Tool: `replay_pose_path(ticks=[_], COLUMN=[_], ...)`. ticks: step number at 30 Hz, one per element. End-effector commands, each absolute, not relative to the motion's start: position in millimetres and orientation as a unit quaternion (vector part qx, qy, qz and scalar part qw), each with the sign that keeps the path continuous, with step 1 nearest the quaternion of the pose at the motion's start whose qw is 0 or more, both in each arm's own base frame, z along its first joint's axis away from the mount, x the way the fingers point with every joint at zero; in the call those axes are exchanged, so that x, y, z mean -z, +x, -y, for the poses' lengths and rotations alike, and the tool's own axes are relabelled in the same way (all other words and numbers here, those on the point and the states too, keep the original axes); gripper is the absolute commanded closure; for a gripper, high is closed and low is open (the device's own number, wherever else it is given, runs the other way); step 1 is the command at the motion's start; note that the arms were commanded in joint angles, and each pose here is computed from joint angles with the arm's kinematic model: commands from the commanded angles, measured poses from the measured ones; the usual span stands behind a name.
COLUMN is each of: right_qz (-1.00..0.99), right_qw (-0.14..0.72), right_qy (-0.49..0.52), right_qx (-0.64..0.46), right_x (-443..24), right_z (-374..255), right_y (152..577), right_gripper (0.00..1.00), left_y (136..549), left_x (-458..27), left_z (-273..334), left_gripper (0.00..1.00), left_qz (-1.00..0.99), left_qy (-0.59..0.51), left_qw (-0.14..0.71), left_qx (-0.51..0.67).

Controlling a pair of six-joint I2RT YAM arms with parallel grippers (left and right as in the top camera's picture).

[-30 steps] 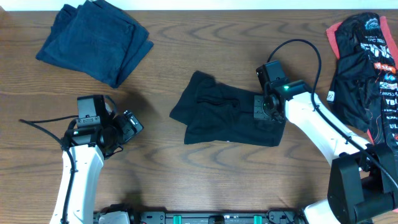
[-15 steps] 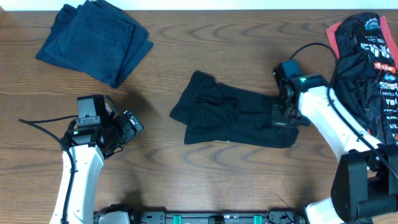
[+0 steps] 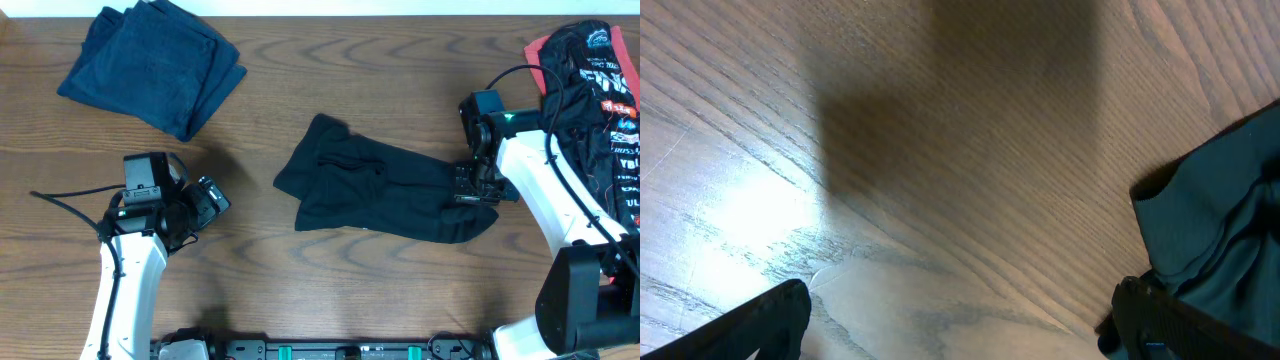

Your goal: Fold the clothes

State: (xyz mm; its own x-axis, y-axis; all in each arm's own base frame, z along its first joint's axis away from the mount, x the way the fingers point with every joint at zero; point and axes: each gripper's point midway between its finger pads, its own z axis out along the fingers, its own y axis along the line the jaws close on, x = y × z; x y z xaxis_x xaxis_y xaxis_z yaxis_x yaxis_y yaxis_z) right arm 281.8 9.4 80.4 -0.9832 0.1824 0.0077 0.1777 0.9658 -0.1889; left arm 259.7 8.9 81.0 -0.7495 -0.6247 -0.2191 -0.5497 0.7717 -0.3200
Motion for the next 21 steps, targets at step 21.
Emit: replay_pose_path(ticks=[21], right_qz=[0.978], right_qw=[0.016], right_qy=[-0.074], right_qx=[-0.194], right_x=[-62], right_z=[-19], right_y=[271], right_gripper=[0.99], left_y=[256], left_x=[-76], left_z=[-12], left_gripper=[0.02], left_qz=[-0.930], left_qy=[-0.316], left_qw=[0.153], left_qx=[0.110])
